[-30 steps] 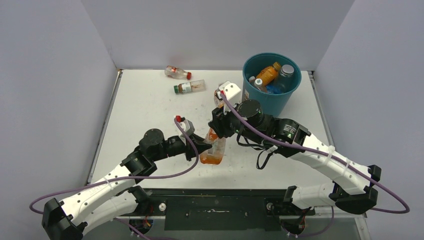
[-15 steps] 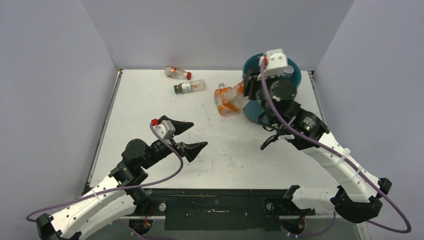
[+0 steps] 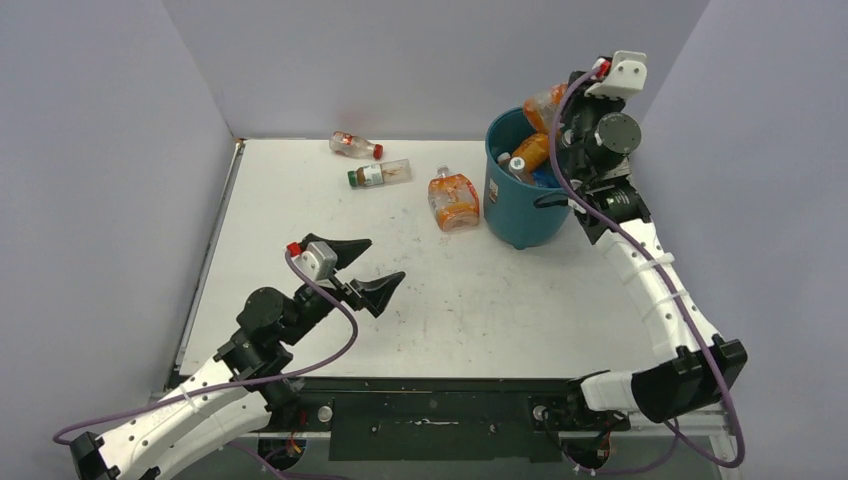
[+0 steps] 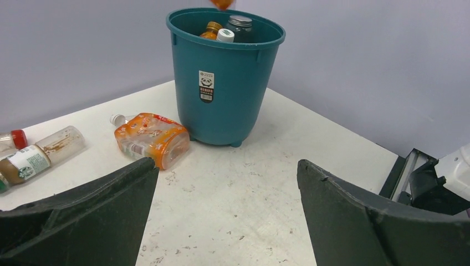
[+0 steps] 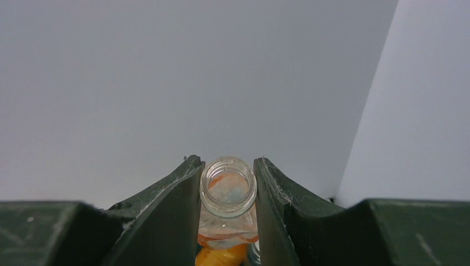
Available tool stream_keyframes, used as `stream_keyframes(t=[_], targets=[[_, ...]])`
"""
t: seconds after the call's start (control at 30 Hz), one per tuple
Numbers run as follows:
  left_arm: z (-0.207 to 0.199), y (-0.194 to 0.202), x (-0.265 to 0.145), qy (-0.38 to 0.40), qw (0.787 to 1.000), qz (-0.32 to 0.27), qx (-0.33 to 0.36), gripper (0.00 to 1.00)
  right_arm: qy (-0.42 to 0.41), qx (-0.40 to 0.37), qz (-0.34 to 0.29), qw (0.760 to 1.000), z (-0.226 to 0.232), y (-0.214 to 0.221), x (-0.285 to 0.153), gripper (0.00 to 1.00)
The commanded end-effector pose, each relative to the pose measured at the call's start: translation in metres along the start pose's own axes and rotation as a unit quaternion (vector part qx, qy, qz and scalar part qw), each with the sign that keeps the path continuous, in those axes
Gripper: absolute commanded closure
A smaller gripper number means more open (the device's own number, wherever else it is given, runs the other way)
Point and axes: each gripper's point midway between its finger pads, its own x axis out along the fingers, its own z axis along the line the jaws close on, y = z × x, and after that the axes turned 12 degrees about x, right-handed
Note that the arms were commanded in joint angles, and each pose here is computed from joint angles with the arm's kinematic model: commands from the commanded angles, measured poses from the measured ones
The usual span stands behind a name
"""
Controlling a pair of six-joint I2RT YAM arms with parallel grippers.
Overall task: Put the plastic bottles in the bin
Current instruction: Place the plastic bottle in the trash bin.
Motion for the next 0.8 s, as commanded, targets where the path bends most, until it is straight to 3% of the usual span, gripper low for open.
stream_keyframes(t=[0.0, 0.4, 0.57, 0.77], targets=[[0.009, -0.017, 0.001, -0.03, 0.999, -0.034, -0.004, 0.04, -0.011, 0.001, -0.023, 1.0, -0.038, 0.025, 0.017, 0.95], [0.009, -0.009, 0.004, -0.035, 0.999, -0.019, -0.003, 0.04, -0.105, 0.029, -0.017, 0.994, -0.035, 0.086, 0.022, 0.95], [0.007, -0.007, 0.005, -0.031, 0.999, -0.014, 0.0, 0.04, -0.116, -0.01, 0.105, 0.988, -0.027, 0.145, 0.043, 0.95], [0.009, -0.002, 0.007, -0.035, 0.999, -0.001, 0.005, 0.04, -0.095, -0.045, 0.161, 0.981, -0.034, 0.194, 0.031, 0.95]])
